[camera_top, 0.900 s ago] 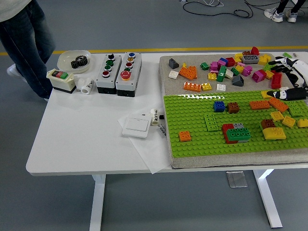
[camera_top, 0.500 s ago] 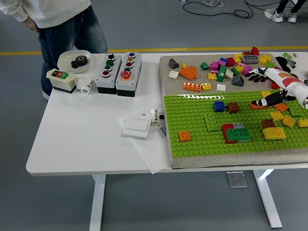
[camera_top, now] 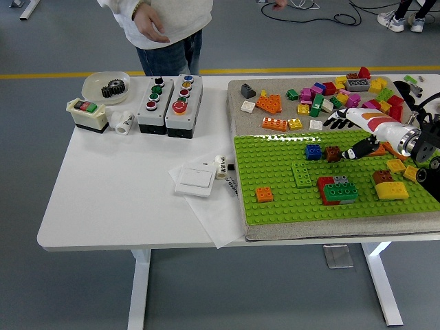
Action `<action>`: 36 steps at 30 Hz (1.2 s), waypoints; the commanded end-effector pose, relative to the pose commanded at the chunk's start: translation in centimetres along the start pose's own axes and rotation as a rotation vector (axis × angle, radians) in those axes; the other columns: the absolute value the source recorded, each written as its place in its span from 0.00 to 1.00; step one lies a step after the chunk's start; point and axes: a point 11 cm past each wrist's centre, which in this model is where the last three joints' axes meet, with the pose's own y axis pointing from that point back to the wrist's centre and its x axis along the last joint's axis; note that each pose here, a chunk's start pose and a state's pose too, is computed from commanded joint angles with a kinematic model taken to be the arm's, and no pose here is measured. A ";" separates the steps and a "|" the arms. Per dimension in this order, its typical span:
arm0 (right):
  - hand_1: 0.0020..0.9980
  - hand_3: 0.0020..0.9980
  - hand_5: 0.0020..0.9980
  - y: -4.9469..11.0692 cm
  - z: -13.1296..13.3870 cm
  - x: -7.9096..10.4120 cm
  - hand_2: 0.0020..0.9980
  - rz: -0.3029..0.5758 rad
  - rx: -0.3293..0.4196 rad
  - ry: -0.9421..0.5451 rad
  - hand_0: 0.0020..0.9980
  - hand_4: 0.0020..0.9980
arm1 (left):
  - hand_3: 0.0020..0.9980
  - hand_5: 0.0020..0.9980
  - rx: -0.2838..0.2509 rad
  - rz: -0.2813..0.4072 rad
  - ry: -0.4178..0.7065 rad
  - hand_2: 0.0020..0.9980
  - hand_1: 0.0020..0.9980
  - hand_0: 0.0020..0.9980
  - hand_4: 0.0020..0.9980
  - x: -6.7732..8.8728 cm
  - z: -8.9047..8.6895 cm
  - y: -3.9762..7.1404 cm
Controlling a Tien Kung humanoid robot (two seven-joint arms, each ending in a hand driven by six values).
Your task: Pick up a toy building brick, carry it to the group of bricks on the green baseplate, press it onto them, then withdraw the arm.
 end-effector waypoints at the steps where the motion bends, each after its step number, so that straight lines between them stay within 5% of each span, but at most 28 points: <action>1: 0.64 0.68 0.11 -0.2 -0.1 -0.3 0.64 -0.006 -0.003 0.000 0.63 0.88 | 0.60 0.60 -0.001 0.001 0.000 0.74 0.75 0.77 0.68 0.0 0.1 0.0; 36: 0.64 0.63 0.15 -0.5 1.3 -4.1 0.62 0.010 -0.084 -0.051 0.62 0.82 | 0.60 0.59 -0.021 0.010 -0.041 0.74 0.75 0.77 0.67 0.2 2.1 0.5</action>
